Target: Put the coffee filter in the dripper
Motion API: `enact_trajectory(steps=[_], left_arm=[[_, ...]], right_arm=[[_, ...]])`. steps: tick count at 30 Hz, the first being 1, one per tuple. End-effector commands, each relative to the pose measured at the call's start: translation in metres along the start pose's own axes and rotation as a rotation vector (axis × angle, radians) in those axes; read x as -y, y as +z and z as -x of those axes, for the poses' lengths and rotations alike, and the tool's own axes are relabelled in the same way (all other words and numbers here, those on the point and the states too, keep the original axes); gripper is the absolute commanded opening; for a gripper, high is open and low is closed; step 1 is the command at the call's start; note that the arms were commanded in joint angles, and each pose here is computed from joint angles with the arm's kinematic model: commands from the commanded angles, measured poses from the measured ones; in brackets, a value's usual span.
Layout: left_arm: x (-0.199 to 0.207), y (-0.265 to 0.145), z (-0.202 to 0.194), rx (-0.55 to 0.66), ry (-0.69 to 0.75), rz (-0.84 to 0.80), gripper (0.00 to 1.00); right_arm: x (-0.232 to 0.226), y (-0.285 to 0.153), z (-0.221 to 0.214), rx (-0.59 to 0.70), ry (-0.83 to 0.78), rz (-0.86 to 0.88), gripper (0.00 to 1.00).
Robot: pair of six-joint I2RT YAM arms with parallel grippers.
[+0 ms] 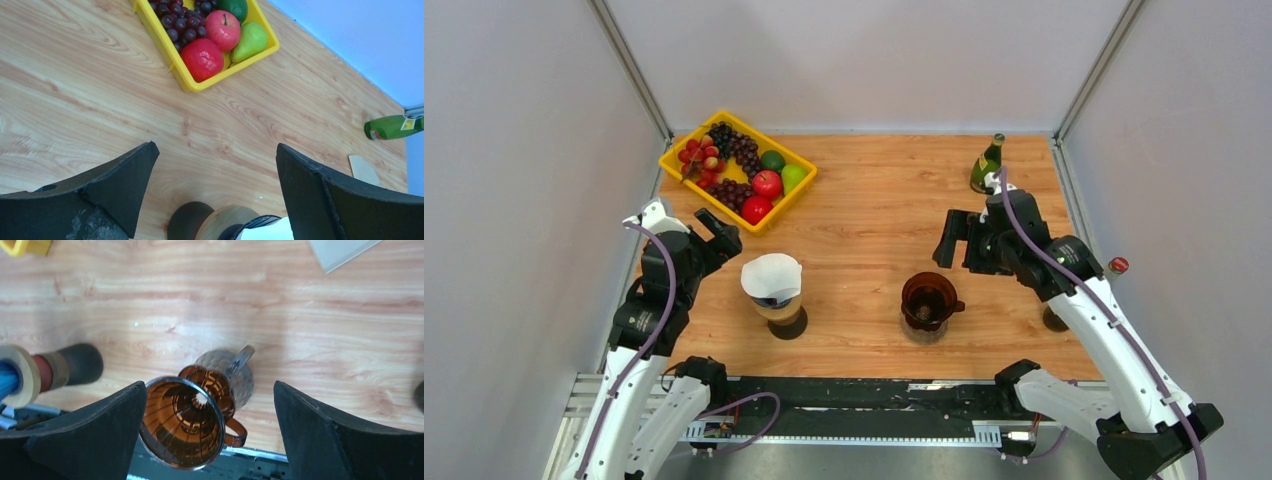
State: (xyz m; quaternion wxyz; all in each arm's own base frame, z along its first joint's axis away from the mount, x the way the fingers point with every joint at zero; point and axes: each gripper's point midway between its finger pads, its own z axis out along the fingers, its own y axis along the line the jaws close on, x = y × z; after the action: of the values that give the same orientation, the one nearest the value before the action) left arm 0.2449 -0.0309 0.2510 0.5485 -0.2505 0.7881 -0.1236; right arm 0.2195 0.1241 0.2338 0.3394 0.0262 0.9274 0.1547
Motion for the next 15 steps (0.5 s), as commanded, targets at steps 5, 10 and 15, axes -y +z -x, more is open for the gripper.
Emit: enact_trajectory(steps=[5,10,15], left_arm=[[0.005,-0.001,0.008,0.012,0.020,-0.018,1.00],[-0.005,0.000,0.010,0.032,0.021,0.040,1.00],[-0.011,0.000,0.009,0.031,0.022,0.062,1.00]], right_arm=[[0.025,0.013,0.061,0.169,0.110,-0.252,1.00],[0.053,0.053,0.081,0.181,0.183,-0.321,1.00],[0.097,0.098,0.085,0.144,0.259,-0.401,0.96]])
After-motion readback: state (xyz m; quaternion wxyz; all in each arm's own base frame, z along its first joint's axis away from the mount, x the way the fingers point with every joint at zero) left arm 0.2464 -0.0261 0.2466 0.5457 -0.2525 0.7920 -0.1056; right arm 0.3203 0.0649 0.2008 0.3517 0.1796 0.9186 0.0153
